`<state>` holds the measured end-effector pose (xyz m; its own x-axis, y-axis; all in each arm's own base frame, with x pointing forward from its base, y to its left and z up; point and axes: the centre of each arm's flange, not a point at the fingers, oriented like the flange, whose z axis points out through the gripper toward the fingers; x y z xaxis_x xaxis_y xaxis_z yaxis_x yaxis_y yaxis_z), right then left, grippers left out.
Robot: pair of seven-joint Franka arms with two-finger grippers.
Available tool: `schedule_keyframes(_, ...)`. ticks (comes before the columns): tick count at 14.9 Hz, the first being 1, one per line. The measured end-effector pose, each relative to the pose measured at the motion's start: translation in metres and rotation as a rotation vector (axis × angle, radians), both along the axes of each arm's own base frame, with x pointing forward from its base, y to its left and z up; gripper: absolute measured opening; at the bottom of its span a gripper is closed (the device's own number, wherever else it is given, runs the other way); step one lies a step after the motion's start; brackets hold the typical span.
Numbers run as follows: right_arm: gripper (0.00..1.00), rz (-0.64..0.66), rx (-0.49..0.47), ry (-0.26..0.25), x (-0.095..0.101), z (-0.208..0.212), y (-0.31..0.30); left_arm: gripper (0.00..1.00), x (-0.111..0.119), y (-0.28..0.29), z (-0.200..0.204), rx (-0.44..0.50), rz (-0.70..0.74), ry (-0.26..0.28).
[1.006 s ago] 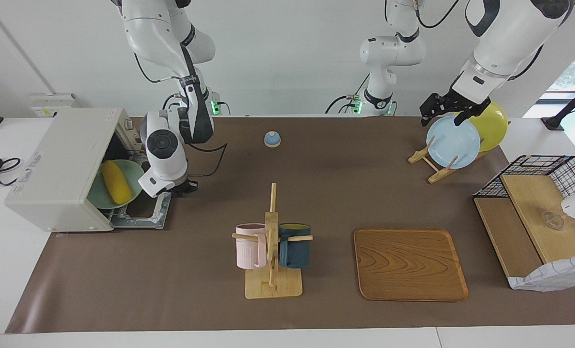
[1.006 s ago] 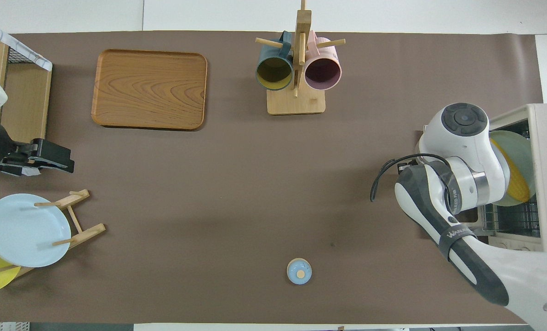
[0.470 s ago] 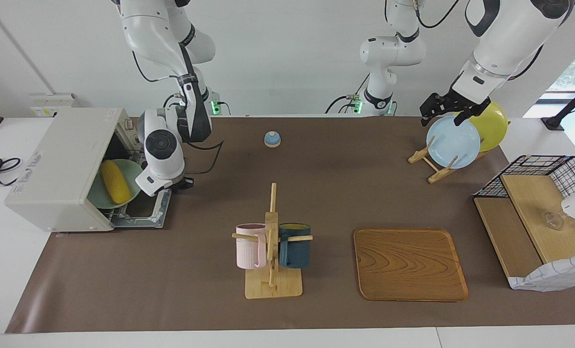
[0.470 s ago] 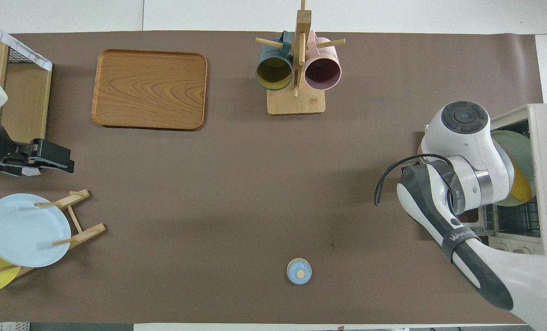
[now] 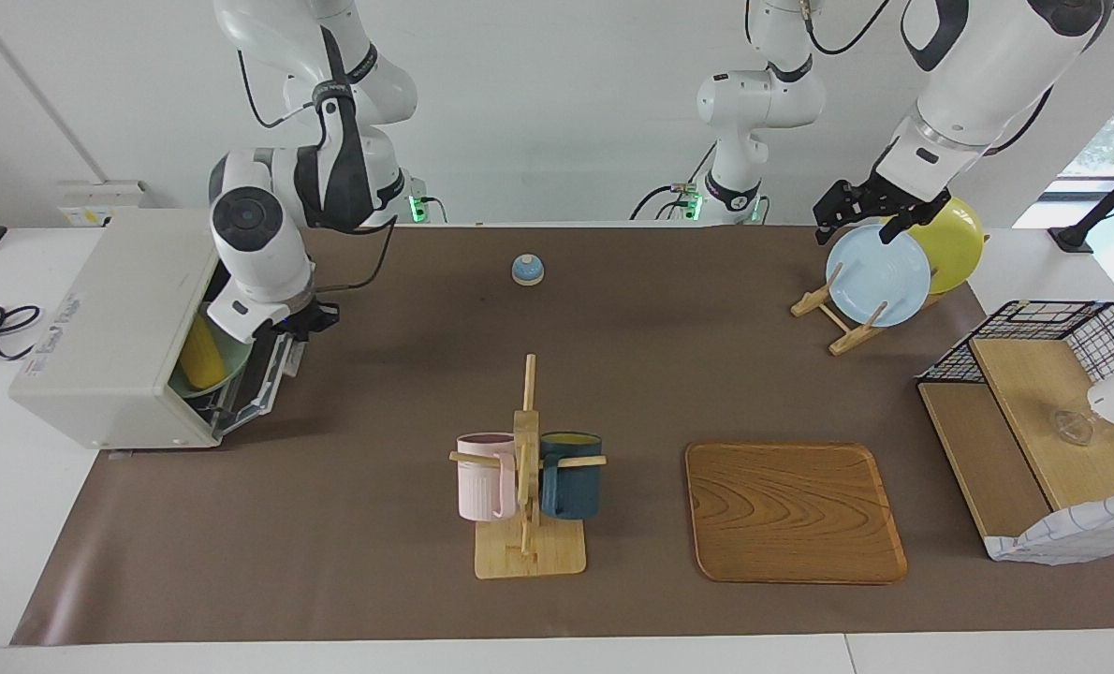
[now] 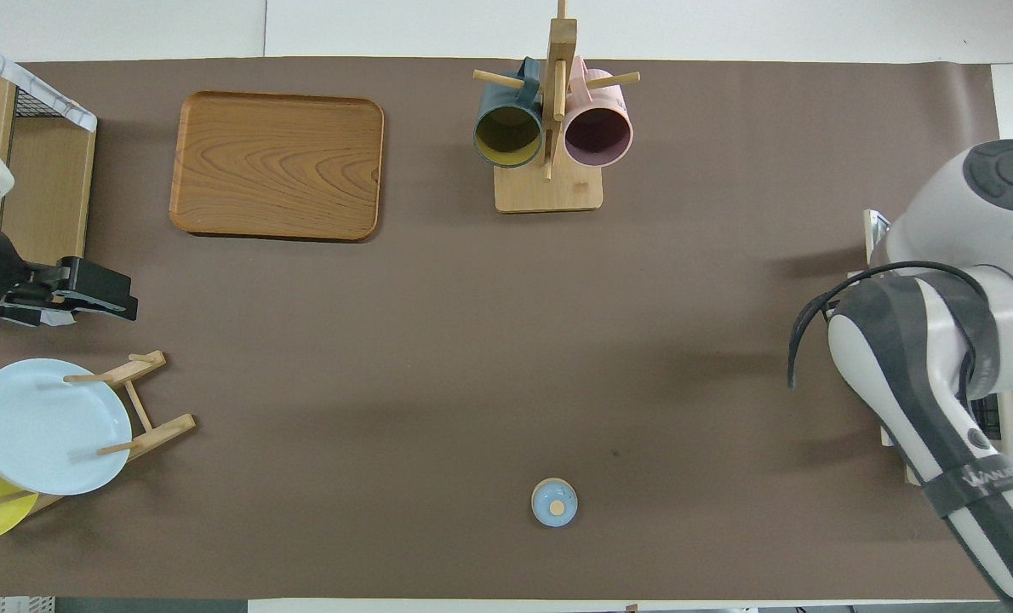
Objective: Put corn in oven
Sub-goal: 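Push the oven door shut with the right gripper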
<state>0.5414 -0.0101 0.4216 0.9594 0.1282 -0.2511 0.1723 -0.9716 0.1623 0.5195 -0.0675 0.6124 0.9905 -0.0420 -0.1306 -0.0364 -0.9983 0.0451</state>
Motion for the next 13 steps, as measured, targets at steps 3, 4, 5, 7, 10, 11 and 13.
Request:
schedule_keyframes(3, 0.01, 0.023, 0.017, -0.013, -0.004, 0.023, -0.031, 1.0, 0.0, 0.0, 0.0, 0.0, 0.0, 0.0)
schedule_keyframes(4, 0.01, 0.028, 0.021, -0.018, -0.006, 0.029, -0.042, 1.0, 0.0, 0.0, 0.0, 0.0, 0.0, 0.0)
schedule_keyframes(5, 0.01, 0.028, 0.024, -0.024, -0.007, 0.034, -0.052, 1.0, 0.0, 0.0, 0.0, 0.0, 0.0, 0.0)
schedule_keyframes(7, 0.01, 0.019, 0.02, -0.034, -0.01, 0.041, -0.07, 1.0, 0.0, 0.0, 0.0, 0.0, 0.0, 0.0)
schedule_keyframes(10, 0.01, 0.004, 0.017, -0.033, -0.011, 0.047, -0.079, 1.0, 0.0, 0.0, 0.0, 0.0, 0.0, 0.0)
schedule_keyframes(11, 0.01, 0.0, 0.016, -0.027, -0.012, 0.049, -0.079, 1.0, 0.0, 0.0, 0.0, 0.0, 0.0, 0.0)
schedule_keyframes(13, 0.01, -0.005, 0.015, -0.012, -0.014, 0.062, -0.077, 1.0, 0.0, -0.001, 0.0, 0.0, -0.002, 0.0)
